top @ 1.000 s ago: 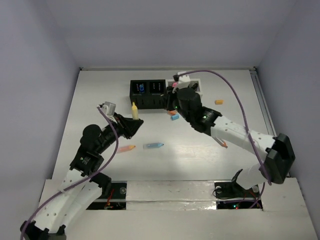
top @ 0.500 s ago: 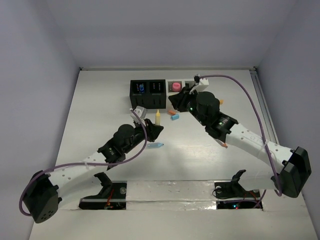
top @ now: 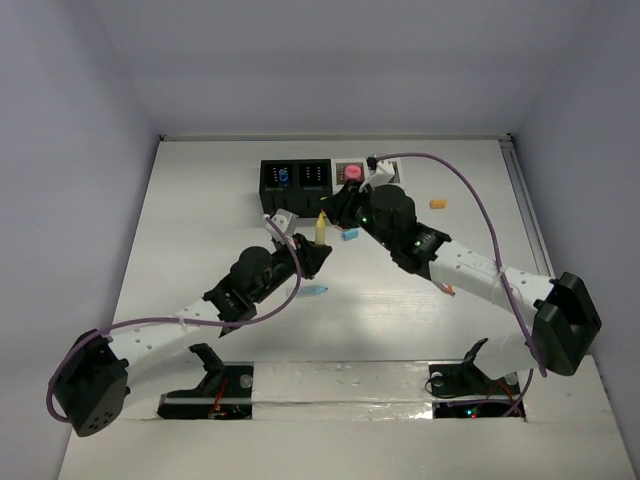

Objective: Sort the stationery into containers
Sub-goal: Close the pen cap on the pen.

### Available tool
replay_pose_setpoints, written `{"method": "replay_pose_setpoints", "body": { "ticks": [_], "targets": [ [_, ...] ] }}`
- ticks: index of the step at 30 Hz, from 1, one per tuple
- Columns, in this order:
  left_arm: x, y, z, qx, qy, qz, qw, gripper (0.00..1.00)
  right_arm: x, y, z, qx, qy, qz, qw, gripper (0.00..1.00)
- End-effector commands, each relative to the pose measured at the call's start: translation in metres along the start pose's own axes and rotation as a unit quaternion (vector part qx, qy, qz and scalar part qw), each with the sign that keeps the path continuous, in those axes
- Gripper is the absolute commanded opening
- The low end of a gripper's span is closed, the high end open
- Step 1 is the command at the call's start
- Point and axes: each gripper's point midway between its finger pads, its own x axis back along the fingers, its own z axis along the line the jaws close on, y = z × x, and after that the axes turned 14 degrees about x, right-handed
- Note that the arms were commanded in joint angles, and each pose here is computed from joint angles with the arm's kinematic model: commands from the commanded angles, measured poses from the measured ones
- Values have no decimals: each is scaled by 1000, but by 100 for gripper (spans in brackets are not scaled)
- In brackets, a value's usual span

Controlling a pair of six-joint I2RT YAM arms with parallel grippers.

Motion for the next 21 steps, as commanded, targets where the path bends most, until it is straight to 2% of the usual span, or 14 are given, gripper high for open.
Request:
{"method": "replay_pose_setpoints", "body": {
  "ticks": [1,11,21],
  "targets": [
    [-4,17,-20,-5,-34,-28,999,0,4,46,25,-16,30,-63,997,0],
    [-8,9,-14,4,-25,-17,1000,0,14,64,23,-4,25,-93,995,0],
    [-10,5,-18,2,-35,-5,999,0,13,57,30,-2,40,-89,995,0]
  ]
}}
